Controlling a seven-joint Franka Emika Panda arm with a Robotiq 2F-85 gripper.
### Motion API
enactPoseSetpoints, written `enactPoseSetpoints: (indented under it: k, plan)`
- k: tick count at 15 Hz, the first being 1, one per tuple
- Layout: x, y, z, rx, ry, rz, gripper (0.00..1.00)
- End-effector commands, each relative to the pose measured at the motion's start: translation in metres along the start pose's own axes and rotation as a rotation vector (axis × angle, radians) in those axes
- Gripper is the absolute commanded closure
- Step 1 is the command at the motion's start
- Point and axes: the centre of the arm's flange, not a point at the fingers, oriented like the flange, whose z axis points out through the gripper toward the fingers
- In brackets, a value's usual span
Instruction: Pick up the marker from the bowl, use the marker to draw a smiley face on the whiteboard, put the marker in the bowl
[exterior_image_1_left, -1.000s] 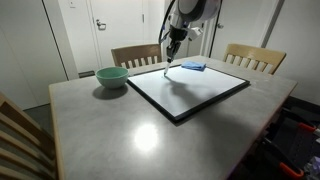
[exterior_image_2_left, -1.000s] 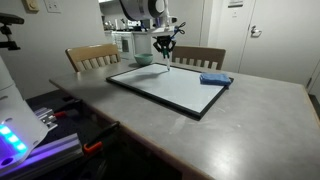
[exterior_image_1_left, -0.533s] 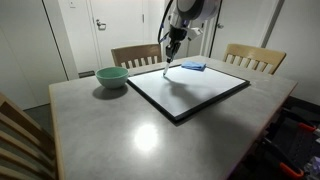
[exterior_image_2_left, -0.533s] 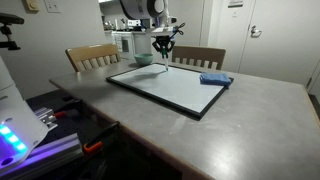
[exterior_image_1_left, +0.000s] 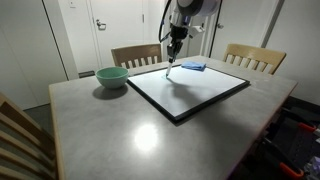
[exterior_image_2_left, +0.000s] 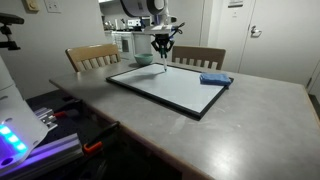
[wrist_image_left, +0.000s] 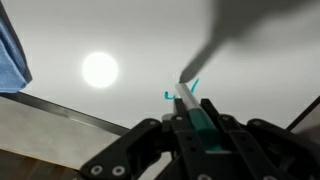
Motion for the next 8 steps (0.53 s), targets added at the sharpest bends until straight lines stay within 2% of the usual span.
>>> enactPoseSetpoints:
  k: [1, 8]
  plan:
    - [-0.0062, -0.0017, -0.0121, 0.028, -0.043, 0.023, 0.95]
    - [-0.0081, -0.0021, -0.0121, 0.054, -0.070, 0.042, 0.95]
